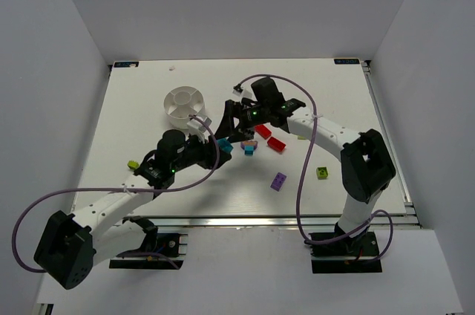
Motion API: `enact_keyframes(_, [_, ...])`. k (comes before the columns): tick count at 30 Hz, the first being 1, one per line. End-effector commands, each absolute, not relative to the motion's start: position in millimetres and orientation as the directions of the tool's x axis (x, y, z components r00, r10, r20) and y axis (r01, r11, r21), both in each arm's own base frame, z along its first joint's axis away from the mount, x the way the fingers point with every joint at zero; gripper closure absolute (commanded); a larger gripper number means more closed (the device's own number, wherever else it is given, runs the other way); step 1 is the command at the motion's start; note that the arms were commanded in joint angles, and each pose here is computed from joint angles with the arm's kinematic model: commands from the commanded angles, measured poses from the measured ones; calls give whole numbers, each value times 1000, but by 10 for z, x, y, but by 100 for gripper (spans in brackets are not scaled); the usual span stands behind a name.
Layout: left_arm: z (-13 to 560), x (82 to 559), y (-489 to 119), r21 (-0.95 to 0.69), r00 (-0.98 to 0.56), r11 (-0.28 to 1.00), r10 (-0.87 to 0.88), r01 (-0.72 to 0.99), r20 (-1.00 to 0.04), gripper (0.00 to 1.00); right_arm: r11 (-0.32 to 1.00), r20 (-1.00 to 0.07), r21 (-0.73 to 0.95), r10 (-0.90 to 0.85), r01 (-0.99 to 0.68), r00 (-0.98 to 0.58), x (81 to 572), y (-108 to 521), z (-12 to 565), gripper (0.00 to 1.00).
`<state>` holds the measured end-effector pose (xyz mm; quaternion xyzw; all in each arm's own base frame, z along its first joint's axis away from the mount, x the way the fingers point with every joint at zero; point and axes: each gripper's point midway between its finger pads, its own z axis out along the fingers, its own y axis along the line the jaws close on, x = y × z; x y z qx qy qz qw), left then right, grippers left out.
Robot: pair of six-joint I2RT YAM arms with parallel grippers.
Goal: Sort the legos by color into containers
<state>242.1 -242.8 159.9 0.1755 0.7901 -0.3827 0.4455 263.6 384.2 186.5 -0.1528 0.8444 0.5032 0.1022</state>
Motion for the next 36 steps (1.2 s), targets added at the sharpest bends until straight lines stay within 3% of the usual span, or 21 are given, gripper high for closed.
enact_keyframes(1, [1813, 2597, -2438, -339, -438, 681, -30, 649, -899, 79, 449, -339, 814, -148, -368, -929, 2610, 3884, 2012, 18])
enact_keyframes(25, [1737, 2641, -2409, -290, -445, 705, 42, 648, -894, 79, 459, -403, 771, -184, -441, -897, 2620, 3935, 1976, 42])
enact_keyframes(34, [1737, 2630, -2404, -290, -444, 703, 41, 649, -895, 79, 450, -399, 775, -198, -444, -895, 2605, 3953, 1947, 56])
enact_keyframes(36, [1732, 2625, -2400, -289, -446, 704, 44, 649, -894, 79, 445, -400, 777, -200, -446, -895, 2601, 3957, 1951, 64])
